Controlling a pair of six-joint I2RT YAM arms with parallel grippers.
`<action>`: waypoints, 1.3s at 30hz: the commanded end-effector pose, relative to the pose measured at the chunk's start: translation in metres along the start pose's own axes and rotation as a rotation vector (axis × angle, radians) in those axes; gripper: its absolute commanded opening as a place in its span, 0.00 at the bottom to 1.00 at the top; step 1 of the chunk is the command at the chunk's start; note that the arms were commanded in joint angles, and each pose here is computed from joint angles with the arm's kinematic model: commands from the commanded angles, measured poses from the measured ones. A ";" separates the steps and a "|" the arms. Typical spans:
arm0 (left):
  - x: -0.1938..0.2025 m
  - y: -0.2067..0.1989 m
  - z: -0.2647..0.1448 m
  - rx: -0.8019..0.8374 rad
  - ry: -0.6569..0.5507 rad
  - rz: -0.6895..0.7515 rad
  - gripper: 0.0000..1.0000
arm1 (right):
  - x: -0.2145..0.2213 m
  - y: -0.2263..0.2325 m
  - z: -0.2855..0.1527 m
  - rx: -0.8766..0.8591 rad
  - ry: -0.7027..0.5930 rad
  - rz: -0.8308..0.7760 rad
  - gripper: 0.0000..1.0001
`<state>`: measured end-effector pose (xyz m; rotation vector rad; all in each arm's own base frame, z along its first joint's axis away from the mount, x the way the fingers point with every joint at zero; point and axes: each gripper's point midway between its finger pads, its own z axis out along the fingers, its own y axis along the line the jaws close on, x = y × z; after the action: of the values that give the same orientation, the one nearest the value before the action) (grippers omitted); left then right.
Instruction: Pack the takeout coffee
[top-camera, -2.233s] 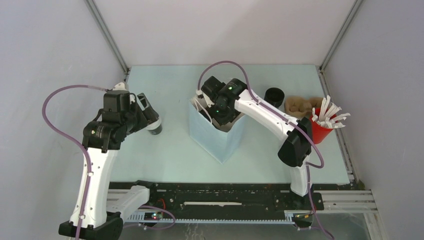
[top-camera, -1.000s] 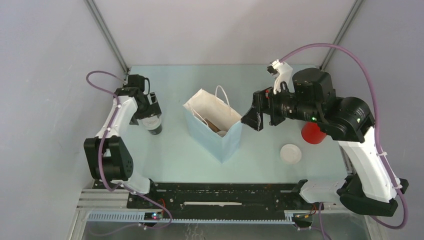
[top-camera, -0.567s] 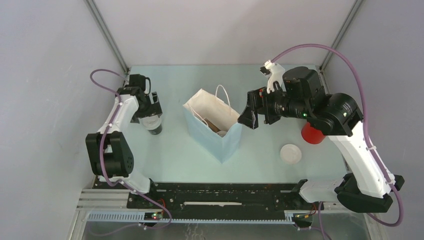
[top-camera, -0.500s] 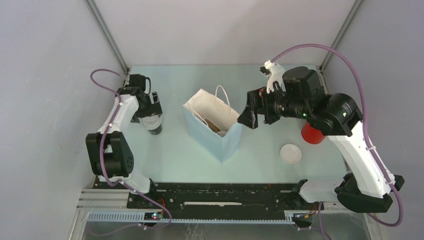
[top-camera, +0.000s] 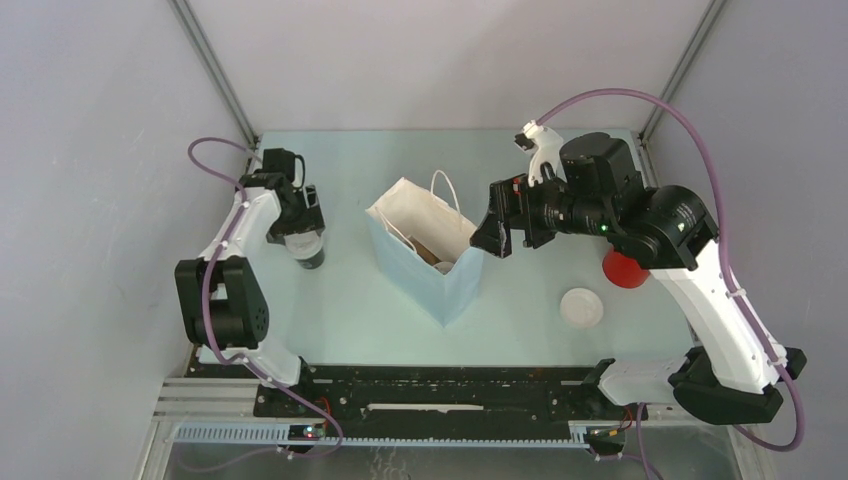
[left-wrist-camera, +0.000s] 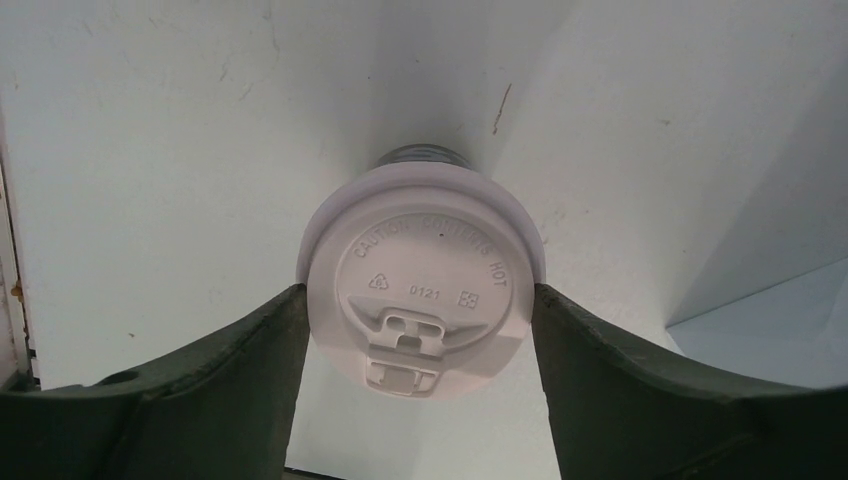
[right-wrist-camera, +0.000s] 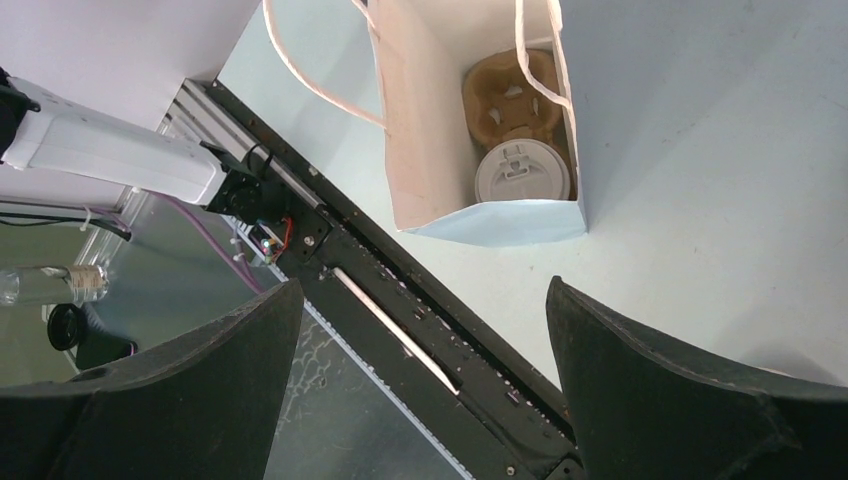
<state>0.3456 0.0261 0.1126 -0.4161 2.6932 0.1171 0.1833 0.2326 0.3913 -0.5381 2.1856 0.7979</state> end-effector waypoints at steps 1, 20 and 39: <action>-0.019 -0.009 -0.011 0.008 -0.062 0.040 0.77 | -0.009 0.004 0.004 -0.020 -0.024 0.021 1.00; 0.130 -0.070 -0.086 0.172 -0.030 0.099 0.66 | 0.017 -0.009 0.022 0.000 0.043 0.012 1.00; 0.191 -0.106 -0.080 0.238 -0.012 0.203 0.92 | 0.052 0.022 0.028 -0.005 0.107 -0.010 1.00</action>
<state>0.1797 -0.1383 0.1103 -0.0499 2.7073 -0.1395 0.1561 0.2618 0.3391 -0.6548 2.2997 0.8005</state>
